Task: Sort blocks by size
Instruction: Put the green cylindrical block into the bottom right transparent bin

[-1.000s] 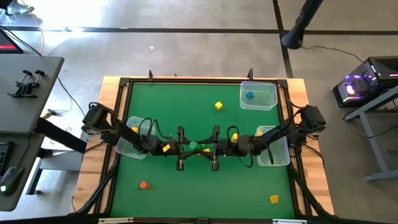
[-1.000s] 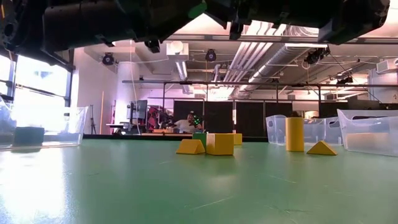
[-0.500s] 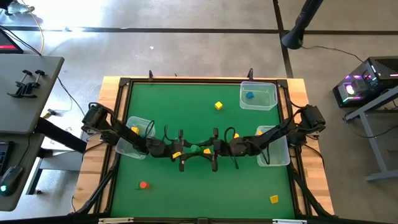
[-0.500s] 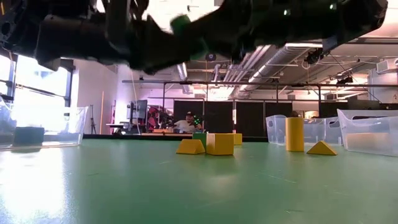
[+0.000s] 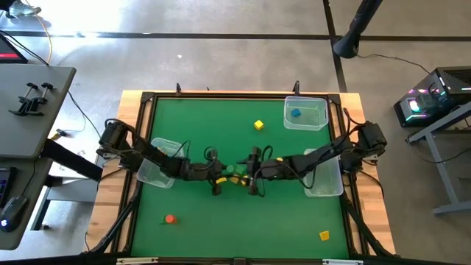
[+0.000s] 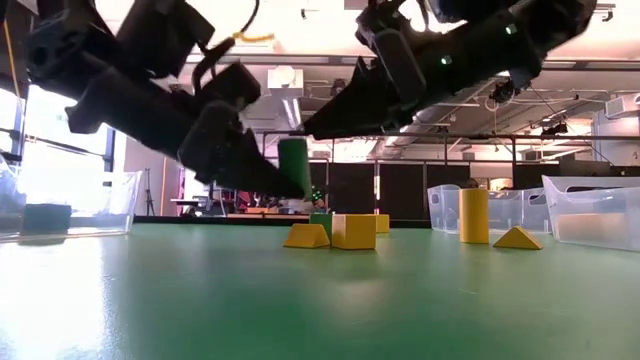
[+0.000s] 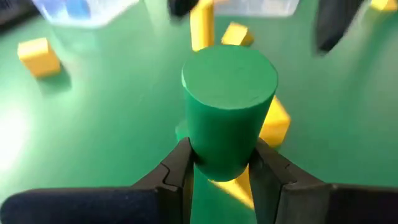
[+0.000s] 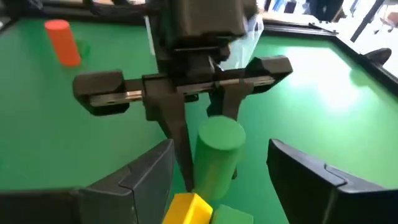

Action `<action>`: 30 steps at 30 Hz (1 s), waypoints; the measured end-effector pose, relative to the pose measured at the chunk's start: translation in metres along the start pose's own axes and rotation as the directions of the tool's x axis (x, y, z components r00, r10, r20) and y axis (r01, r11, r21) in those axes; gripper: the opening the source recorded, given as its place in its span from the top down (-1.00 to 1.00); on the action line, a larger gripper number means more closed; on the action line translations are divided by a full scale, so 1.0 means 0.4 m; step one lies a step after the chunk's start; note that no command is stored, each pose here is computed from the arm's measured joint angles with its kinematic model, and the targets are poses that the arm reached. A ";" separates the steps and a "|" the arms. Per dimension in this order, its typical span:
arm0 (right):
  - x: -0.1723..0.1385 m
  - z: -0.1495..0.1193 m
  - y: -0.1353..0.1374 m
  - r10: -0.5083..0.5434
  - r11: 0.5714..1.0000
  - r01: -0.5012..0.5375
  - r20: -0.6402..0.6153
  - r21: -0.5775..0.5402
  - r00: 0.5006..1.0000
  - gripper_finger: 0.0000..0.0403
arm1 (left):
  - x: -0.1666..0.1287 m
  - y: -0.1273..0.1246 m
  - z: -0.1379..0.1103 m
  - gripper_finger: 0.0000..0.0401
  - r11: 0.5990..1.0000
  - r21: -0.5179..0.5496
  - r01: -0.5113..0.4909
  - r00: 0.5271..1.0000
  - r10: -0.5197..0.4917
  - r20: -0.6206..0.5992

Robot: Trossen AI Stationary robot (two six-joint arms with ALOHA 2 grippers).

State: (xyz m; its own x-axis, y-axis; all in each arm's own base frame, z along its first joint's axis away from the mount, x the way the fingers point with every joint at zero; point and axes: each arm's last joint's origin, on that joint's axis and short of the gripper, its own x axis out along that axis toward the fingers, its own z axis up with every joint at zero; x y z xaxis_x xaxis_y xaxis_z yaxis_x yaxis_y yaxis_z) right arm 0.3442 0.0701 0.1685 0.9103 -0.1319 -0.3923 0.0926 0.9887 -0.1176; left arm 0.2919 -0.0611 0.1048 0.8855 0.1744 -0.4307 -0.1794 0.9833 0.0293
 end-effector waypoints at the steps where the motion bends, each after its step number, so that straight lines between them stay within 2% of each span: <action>1: 0.002 0.007 0.001 -0.003 1.000 0.003 -0.017 -0.007 1.000 -0.23 | 0.001 0.003 -0.003 0.58 1.000 -0.011 -0.001 1.000 0.000 -0.015; 6: 0.017 0.045 -0.001 -0.063 0.998 0.062 -0.092 -0.005 0.994 -0.23 | 0.013 0.006 0.001 0.58 1.000 -0.016 -0.010 0.997 0.009 -0.078; 11: 0.053 0.050 -0.001 -0.008 1.000 0.010 -0.132 0.010 0.991 -0.23 | 0.031 -0.006 0.024 0.58 0.999 0.037 -0.019 0.986 0.025 -0.165; 15: 0.070 0.038 0.000 -0.012 0.999 0.006 -0.153 -0.036 0.988 -0.23 | 0.038 -0.011 0.039 0.57 0.998 0.062 -0.023 0.979 0.035 -0.200; 25: 0.075 0.018 0.000 -0.012 1.000 0.017 -0.209 0.025 0.978 -0.23 | 0.040 -0.013 0.044 0.55 0.997 0.074 -0.026 0.979 0.041 -0.201; 30: 0.074 0.017 0.001 0.002 0.999 0.009 -0.211 0.053 0.977 -0.15 | 0.040 -0.013 0.045 0.55 0.997 0.073 -0.028 0.979 0.042 -0.198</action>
State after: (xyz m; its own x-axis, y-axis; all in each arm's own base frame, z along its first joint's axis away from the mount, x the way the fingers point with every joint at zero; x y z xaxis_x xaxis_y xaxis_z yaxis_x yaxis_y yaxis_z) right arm 0.3741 0.0672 0.1630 0.8047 -0.1416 -0.5765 0.1222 0.9898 -0.0725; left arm 0.3149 -0.0625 0.1140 0.7747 0.2015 -0.5994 -0.1720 0.9793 0.1070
